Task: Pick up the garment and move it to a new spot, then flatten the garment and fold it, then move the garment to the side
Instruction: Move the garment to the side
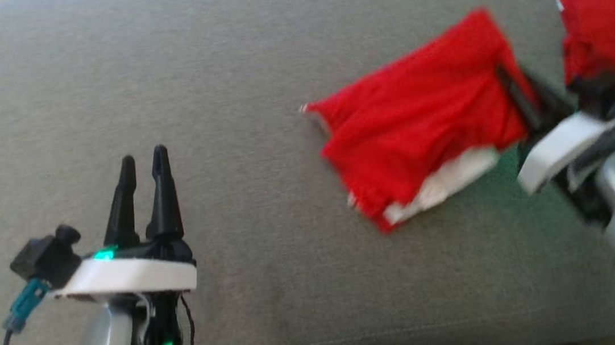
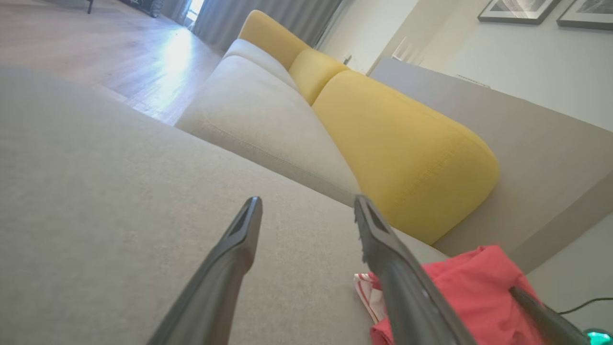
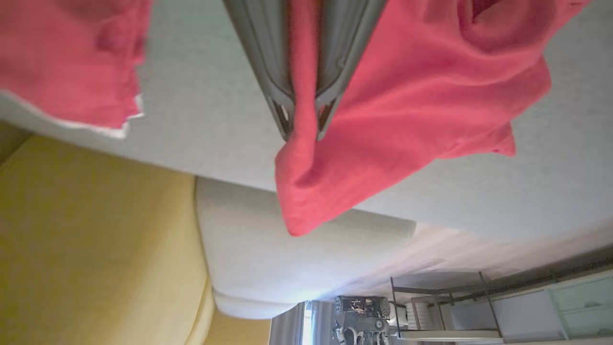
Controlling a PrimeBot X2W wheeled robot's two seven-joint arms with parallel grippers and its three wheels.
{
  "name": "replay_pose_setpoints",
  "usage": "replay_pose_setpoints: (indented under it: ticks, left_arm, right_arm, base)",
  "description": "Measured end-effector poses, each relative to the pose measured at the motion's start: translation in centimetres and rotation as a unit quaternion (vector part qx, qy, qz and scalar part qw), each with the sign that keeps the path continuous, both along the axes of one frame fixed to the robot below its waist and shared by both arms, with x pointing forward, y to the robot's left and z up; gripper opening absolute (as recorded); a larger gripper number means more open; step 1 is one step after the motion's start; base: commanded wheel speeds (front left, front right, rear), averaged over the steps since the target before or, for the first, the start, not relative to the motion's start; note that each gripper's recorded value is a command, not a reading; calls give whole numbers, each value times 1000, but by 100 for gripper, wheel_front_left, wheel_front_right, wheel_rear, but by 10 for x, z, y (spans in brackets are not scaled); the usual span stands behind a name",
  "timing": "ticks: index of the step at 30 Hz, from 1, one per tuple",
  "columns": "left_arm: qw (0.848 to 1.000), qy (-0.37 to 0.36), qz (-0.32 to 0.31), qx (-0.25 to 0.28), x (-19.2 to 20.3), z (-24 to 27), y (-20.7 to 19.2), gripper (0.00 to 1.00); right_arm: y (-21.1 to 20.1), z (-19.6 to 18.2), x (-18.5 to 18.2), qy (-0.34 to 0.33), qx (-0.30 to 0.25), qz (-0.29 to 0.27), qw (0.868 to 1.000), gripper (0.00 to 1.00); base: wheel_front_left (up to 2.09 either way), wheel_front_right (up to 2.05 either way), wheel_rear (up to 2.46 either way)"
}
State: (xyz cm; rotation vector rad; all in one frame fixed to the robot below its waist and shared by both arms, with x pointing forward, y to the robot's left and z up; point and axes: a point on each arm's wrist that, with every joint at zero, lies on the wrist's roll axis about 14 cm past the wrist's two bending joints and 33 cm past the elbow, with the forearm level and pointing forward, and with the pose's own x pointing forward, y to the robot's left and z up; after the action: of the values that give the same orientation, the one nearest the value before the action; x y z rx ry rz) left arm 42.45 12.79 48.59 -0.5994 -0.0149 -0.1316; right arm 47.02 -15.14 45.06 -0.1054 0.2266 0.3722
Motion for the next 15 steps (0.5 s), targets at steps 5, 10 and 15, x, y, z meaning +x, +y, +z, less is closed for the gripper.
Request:
replay_pose_setpoints:
  ticks: [5, 10, 15]
  left_arm:
    - [999, -20, -35, 8, 23, 7, -25, 100]
    - [993, -53, -106, 21, 62, 13, -78, 100]
    - [987, -67, -147, 11, 85, 10, -114, 100]
  right_arm:
    - [-32, 37, 27, -41, -46, -11, 998, 0]
    - [-95, 61, 56, -47, -92, -66, 992, 0]
    - [-164, 52, 57, -14, -119, -147, 982, 0]
  base:
    - [0, 0, 0]
    - [0, 0, 0]
    - [0, 0, 0]
